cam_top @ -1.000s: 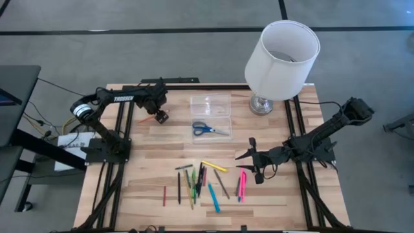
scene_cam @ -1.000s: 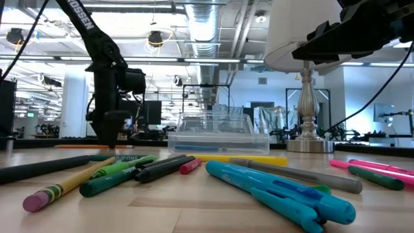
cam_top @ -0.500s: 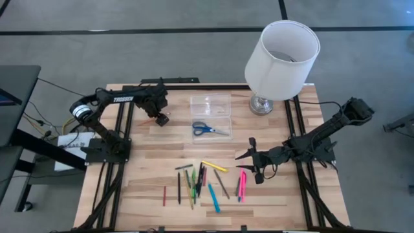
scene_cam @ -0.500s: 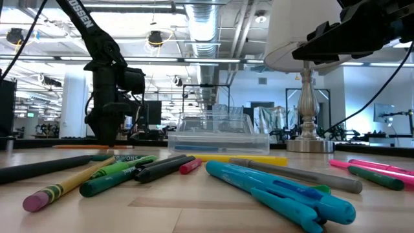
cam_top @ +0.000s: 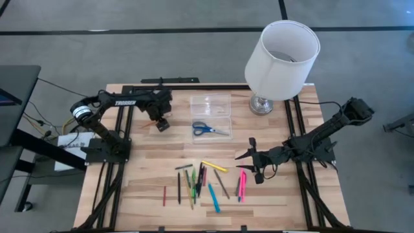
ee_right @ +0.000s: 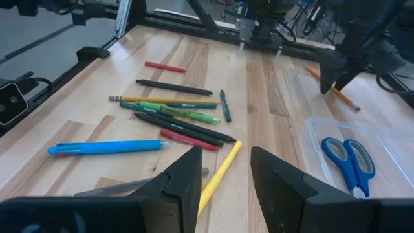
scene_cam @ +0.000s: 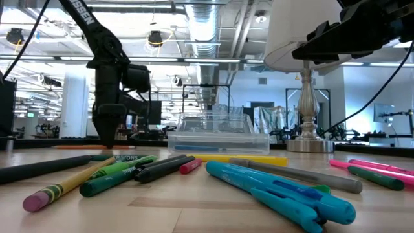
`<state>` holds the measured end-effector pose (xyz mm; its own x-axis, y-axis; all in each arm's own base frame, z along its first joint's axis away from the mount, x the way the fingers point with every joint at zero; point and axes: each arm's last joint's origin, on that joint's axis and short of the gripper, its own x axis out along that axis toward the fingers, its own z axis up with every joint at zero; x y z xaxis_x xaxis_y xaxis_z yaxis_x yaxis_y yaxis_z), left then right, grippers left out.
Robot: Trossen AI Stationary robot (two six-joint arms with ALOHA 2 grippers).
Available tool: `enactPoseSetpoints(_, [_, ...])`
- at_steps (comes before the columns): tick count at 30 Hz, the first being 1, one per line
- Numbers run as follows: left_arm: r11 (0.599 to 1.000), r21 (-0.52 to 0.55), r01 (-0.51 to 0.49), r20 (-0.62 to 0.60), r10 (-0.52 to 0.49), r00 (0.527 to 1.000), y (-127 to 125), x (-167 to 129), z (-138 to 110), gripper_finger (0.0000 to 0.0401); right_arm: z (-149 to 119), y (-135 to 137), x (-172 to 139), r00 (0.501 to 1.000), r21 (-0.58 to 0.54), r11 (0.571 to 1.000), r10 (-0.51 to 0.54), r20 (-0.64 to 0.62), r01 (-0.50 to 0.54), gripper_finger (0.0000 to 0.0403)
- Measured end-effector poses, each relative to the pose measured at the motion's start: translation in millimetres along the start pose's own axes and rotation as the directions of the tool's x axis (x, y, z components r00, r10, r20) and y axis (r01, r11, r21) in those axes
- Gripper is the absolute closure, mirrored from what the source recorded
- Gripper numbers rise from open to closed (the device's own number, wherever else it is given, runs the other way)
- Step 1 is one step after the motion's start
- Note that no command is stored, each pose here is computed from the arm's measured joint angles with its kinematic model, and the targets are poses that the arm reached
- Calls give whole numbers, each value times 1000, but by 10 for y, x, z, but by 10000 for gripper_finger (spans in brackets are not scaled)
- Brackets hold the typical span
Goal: Pick & place school supplies into a supply box
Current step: Put the orange pencil into the supply box
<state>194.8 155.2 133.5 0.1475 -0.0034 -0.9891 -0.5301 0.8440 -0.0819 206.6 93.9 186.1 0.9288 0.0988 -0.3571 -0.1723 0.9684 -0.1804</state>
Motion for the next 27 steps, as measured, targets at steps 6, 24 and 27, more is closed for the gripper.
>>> enactPoseSetpoints(6, [1000,22,-1,7,1,1000,-44,3,14,173,0,0,0,1000,0,1000,0,0,0,276])
enactPoseSetpoints(24, [986,158,44,-106,-28,994,-566,38,-84,282,0,0,0,1000,0,1000,0,0,0,276])
enactPoseSetpoints(27, [978,202,51,-111,-29,993,-669,44,-100,301,0,0,0,1000,0,1000,0,0,0,276])
